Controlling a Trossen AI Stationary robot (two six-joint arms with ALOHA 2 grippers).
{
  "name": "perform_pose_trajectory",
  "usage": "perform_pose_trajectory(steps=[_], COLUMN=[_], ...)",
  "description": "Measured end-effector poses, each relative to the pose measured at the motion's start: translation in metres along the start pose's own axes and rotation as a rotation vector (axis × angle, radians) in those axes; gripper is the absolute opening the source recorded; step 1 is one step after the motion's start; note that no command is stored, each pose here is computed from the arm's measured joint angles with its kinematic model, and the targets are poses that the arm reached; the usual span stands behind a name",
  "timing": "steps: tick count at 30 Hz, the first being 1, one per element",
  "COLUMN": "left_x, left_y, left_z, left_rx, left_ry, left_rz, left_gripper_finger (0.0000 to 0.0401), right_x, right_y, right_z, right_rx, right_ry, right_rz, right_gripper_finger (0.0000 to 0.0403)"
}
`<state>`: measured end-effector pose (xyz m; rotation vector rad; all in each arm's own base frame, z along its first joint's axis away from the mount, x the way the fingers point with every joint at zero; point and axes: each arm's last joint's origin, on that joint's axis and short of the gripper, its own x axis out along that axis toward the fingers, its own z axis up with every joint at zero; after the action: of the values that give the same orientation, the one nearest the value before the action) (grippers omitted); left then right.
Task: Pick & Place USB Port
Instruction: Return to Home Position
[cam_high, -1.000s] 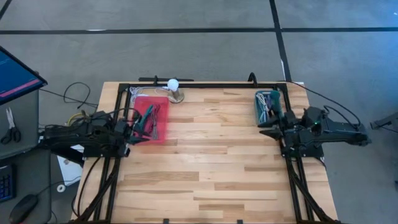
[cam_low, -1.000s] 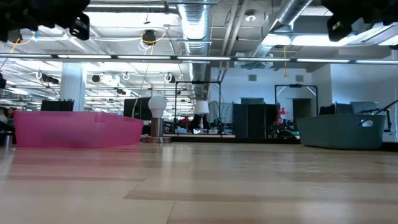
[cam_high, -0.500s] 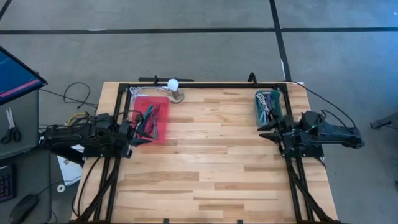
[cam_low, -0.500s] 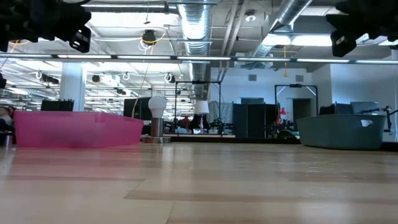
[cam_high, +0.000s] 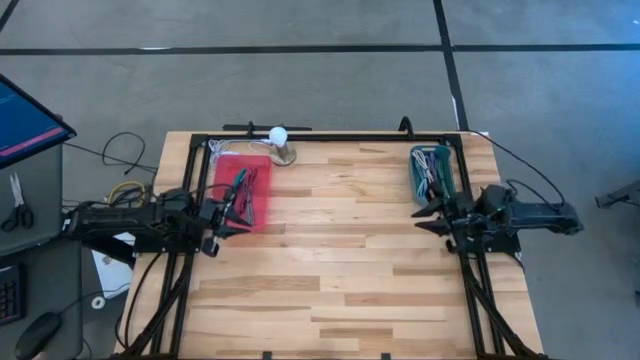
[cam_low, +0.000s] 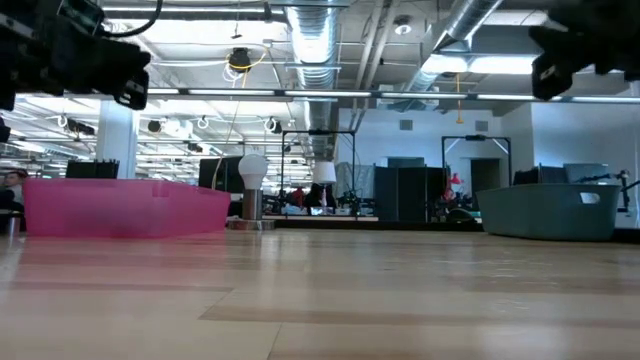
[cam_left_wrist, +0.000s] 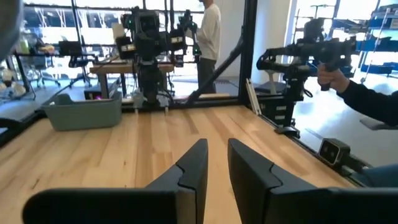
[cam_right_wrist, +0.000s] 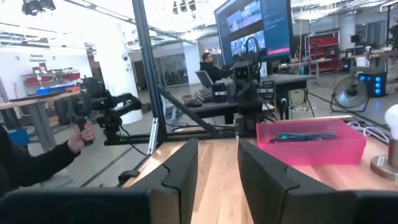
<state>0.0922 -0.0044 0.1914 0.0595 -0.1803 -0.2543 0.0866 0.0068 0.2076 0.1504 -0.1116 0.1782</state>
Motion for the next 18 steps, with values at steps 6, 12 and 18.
perform_pose_trajectory(steps=[6, 12, 18], left_x=[0.001, 0.001, 0.001], left_y=[0.000, 0.000, 0.000], left_z=[-0.010, -0.009, -0.010], left_rx=[0.003, -0.002, -0.009], left_ry=[-0.006, -0.007, -0.004], left_rz=[0.001, 0.001, 0.000], left_gripper_finger=[0.0062, 0.0062, 0.0062], right_x=[0.006, 0.006, 0.006], right_y=[-0.006, -0.005, -0.006], right_z=[-0.028, -0.027, -0.028], right_rx=[0.011, 0.005, -0.003], right_ry=[-0.023, -0.040, -0.025], right_rz=[0.000, 0.002, -0.001], right_gripper_finger=[0.0107, 0.0107, 0.0107])
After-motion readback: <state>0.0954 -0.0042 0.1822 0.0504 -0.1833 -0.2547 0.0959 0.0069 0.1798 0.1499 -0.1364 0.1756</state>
